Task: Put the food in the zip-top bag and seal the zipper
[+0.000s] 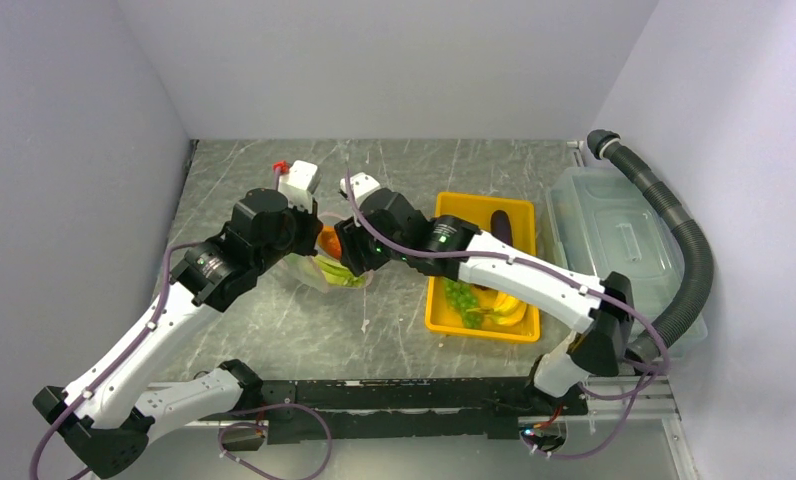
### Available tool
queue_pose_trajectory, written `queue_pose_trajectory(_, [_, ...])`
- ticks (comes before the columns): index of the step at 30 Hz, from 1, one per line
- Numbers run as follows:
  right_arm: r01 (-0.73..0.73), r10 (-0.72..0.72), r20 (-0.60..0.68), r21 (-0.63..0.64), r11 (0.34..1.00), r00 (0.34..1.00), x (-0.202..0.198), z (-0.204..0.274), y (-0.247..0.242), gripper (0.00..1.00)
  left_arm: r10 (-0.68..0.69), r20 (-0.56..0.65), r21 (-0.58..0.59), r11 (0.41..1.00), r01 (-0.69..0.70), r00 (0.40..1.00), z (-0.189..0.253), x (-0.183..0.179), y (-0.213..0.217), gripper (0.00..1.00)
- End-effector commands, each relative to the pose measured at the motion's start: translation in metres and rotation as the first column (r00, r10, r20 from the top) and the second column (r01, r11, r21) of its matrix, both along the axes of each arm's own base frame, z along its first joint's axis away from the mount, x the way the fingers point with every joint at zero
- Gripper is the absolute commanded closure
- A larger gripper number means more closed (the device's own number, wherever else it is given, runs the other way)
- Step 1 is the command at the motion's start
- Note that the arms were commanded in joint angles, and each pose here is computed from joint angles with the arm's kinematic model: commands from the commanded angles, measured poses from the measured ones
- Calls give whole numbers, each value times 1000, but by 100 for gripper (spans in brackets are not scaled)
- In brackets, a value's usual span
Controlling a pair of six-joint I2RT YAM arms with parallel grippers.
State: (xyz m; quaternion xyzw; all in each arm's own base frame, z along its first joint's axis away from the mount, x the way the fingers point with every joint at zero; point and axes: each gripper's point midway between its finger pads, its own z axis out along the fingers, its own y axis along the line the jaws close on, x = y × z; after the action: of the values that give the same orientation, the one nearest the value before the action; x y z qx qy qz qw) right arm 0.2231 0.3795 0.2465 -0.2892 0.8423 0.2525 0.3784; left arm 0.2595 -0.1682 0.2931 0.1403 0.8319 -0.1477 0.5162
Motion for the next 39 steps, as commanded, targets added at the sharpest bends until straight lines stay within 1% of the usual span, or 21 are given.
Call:
queue_pose_trajectory(1, [90,-92,37,44,995,995,19,16,9,76,12,41,-37,999,-10,999,14,1,1,100])
queue_pose_trajectory(4, [127,-129,48,48,991,990,28,11,13,72,11,44,-38,999,-10,999,15,1,1,100])
queue_pose_trajectory(6, [143,-146,53,59,988,988,32,11,15,64,8,42,-37,999,-7,999,14,1,1,100])
queue_pose_trajectory(8, [155,-159,57,70,985,986,36,10,18,61,8,40,-37,999,-6,999,14,1,0,100])
queue_pose_trajectory(11, [174,-180,66,91,981,981,40,13,20,44,7,43,-39,999,-6,999,15,1,0,100])
queue_pose_trajectory(13, [177,-185,71,104,979,980,42,16,21,36,7,43,-38,999,-5,999,15,1,1,100])
queue_pose_trajectory(19, [159,-169,77,123,980,983,42,22,22,20,4,41,-41,999,-2,999,15,0,0,100])
queue_pose_trajectory(23, [153,-165,81,144,978,983,38,29,18,18,6,43,-41,999,-4,999,15,0,1,100])
queue_pose_trajectory(28, [179,-199,111,163,970,974,35,43,-3,19,5,39,-39,999,-4,999,15,0,0,100])
queue_pose_trajectory(33, [237,-261,146,160,958,954,33,52,-36,22,9,40,-40,999,-8,999,15,1,1,100])
queue_pose_trajectory(39, [363,-384,197,137,922,902,38,60,-93,26,9,43,-42,999,-7,999,16,0,1,100])
